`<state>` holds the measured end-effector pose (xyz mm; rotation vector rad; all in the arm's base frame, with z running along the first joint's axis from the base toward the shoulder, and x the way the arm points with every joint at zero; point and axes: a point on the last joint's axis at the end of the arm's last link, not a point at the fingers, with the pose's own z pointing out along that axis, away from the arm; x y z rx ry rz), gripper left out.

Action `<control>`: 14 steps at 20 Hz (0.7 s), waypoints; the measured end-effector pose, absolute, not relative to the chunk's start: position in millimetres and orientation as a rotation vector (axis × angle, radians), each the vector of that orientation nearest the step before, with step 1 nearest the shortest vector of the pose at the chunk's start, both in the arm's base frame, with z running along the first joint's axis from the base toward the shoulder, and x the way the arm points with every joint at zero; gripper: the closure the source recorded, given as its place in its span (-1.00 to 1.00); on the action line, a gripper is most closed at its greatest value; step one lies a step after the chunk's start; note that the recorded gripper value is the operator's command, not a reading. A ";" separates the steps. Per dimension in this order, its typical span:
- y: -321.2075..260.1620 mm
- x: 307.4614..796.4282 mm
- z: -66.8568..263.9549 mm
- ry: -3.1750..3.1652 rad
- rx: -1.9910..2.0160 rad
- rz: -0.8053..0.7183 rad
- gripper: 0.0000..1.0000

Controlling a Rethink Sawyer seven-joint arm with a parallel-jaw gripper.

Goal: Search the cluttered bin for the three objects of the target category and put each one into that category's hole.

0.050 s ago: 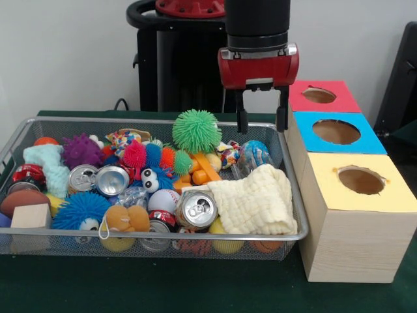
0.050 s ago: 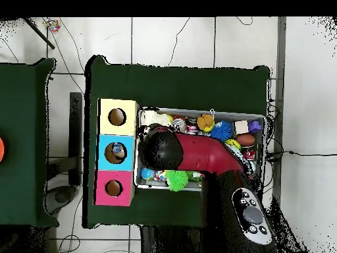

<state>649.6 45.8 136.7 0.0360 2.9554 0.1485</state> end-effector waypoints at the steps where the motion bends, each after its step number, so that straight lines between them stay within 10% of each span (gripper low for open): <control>1: 46.2 649.3 136.5 2.955 0.029 0.147 -1.00; 14: 56.0 651.6 136.7 2.947 -0.012 0.173 -1.00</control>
